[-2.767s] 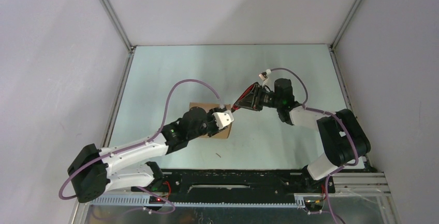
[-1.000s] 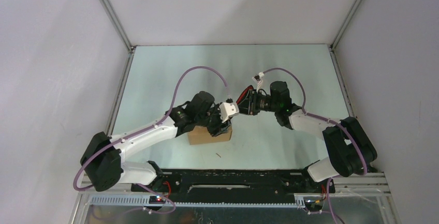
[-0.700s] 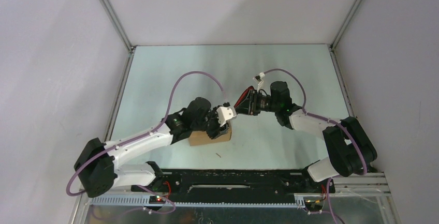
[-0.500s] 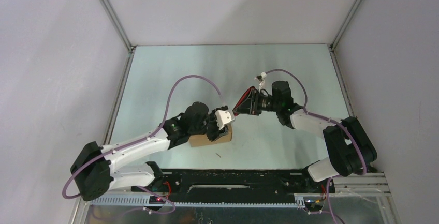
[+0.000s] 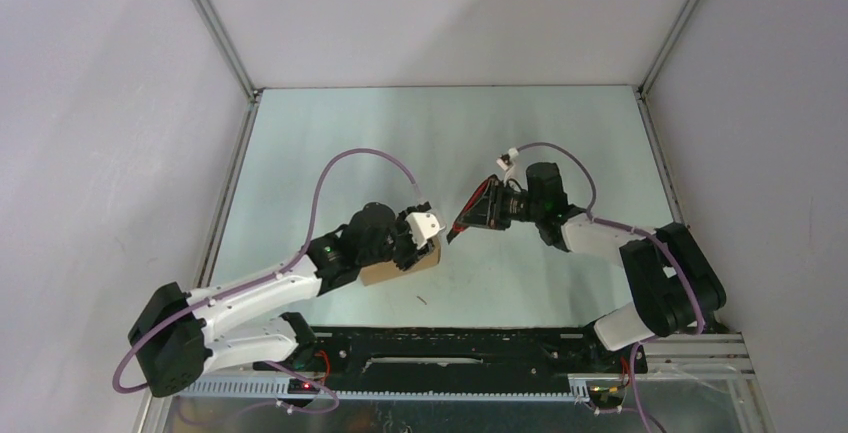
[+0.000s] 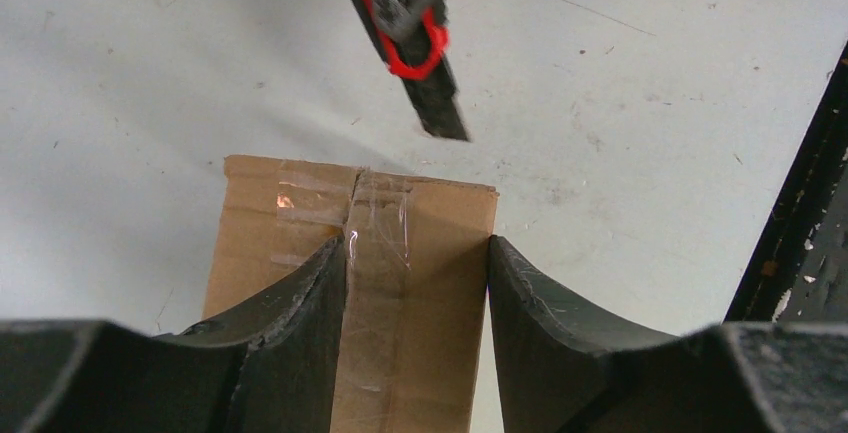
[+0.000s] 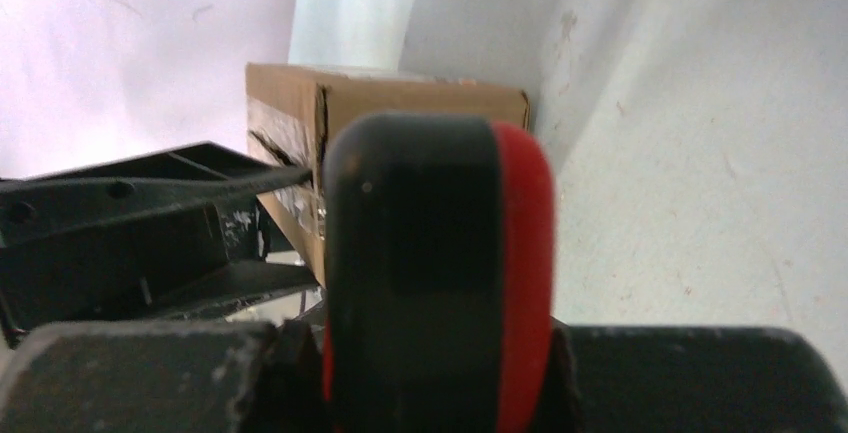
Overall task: Unpack the express box
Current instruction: Cut the express box at the center of the board.
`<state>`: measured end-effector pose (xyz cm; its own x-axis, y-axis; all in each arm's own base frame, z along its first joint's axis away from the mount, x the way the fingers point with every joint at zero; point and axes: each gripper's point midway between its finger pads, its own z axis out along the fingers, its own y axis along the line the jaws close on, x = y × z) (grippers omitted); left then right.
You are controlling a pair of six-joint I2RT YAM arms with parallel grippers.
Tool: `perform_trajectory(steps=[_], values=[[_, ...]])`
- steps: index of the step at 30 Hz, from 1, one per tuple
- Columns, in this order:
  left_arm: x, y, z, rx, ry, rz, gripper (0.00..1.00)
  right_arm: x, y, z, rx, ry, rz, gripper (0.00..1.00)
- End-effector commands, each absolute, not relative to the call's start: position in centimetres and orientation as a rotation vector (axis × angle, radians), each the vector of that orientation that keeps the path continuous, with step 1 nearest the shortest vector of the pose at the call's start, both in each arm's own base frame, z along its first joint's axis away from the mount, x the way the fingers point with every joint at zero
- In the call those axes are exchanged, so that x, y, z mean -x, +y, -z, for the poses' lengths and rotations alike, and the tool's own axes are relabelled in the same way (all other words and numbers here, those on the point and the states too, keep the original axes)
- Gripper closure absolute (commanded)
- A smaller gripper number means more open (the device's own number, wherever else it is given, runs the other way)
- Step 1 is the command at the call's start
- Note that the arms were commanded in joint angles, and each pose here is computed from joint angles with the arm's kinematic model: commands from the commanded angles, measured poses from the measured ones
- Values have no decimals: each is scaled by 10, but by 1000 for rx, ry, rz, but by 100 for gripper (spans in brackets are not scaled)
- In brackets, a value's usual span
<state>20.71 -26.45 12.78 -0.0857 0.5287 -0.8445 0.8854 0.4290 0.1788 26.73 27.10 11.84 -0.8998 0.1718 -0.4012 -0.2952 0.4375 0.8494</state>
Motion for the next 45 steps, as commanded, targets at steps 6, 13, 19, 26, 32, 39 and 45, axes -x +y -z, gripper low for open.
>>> perform_trajectory(steps=[6,13,19,26,32,39,45], values=[[-208,-270,-147,-1173,1659,510,100,-275,267,-133,26,2180,-1474,100],[-203,-277,-157,-1214,1593,495,100,-285,257,-178,-130,1971,-1496,100],[-202,-282,-158,-1235,1582,496,100,-283,271,-192,-122,1908,-1539,100],[-202,-284,-158,-1233,1577,497,100,-279,283,-188,-90,1913,-1566,100],[-203,-285,-161,-1225,1569,495,100,-278,286,-173,-87,1966,-1536,100],[-204,-284,-162,-1218,1568,488,100,-274,292,-161,-77,2007,-1550,100],[-209,-281,-162,-1197,1567,458,100,-268,294,-158,-50,2026,-1561,100]])
